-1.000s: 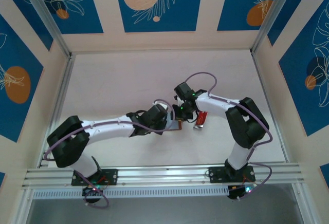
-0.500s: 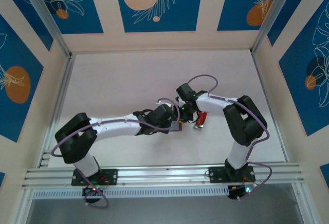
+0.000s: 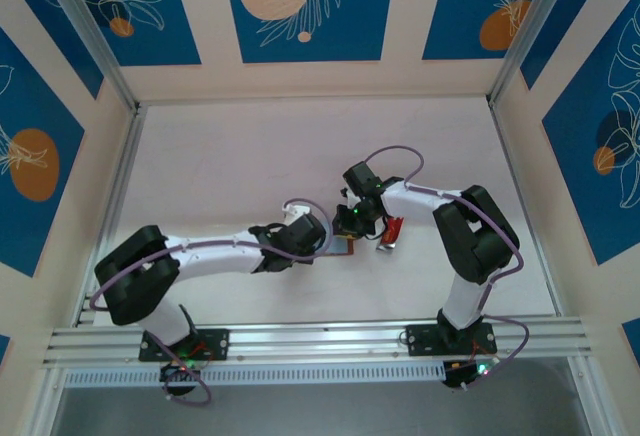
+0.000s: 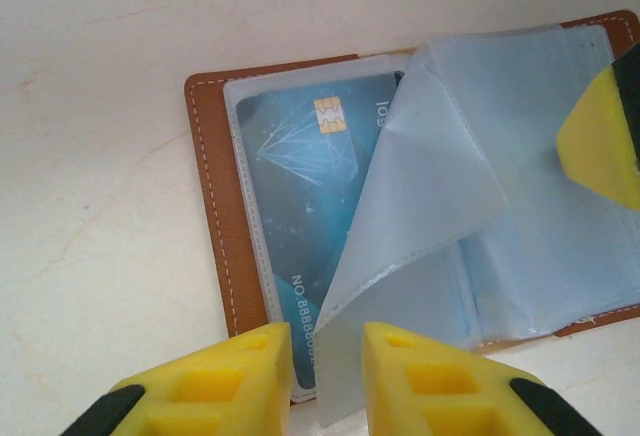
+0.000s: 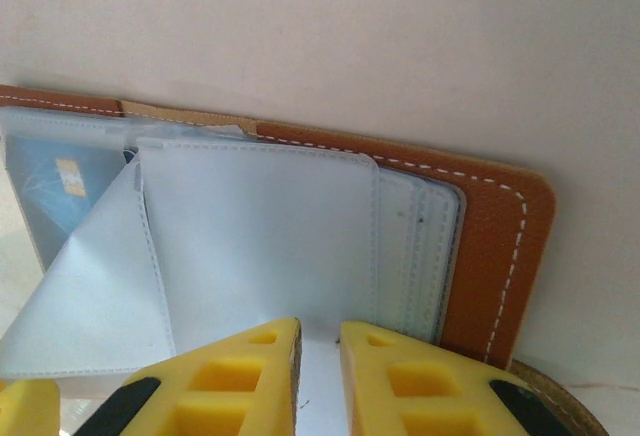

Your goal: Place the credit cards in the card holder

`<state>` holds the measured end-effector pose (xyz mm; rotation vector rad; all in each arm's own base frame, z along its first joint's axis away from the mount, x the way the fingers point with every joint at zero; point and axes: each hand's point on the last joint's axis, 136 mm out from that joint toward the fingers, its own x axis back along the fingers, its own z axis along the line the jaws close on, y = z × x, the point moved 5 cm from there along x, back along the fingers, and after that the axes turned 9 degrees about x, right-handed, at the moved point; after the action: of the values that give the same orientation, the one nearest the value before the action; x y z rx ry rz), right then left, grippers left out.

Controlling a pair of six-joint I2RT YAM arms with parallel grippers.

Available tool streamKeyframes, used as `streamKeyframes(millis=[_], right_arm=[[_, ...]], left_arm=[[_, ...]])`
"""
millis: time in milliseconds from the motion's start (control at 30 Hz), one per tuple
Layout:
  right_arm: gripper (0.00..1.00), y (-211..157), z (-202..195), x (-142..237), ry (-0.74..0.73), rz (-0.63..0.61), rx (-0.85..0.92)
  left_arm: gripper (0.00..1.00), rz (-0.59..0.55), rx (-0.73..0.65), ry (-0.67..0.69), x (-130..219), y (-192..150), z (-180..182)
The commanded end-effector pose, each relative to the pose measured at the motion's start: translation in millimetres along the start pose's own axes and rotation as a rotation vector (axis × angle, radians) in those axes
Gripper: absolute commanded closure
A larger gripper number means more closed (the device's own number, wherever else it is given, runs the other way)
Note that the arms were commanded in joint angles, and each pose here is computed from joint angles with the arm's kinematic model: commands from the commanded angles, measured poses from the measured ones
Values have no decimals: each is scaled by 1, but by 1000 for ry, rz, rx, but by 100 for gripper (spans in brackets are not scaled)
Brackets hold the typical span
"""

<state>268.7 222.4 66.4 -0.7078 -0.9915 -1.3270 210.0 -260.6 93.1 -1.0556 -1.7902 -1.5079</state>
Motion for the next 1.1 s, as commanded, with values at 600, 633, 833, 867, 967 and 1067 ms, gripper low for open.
streamKeyframes(millis=[600, 633, 833, 867, 967, 1067], right_arm=[[80, -12, -4, -10, -1, 66, 0], [80, -12, -4, -10, -1, 67, 1], [80, -11, -2, -7, 0, 64, 10], [80, -11, -1, -5, 0, 60, 13], [80, -10, 0, 0, -3, 47, 22], [80, -10, 0, 1, -5, 49, 24]], left_arm=[[80, -30, -36, -111, 7, 18, -34], [79, -34, -35, -85, 6, 19, -31], [73, -32, -50, -33, 0, 20, -22], [72, -29, -55, -31, -1, 20, -22], [73, -16, -82, -19, -6, 19, -23], [73, -13, -100, -4, -9, 19, -23]])
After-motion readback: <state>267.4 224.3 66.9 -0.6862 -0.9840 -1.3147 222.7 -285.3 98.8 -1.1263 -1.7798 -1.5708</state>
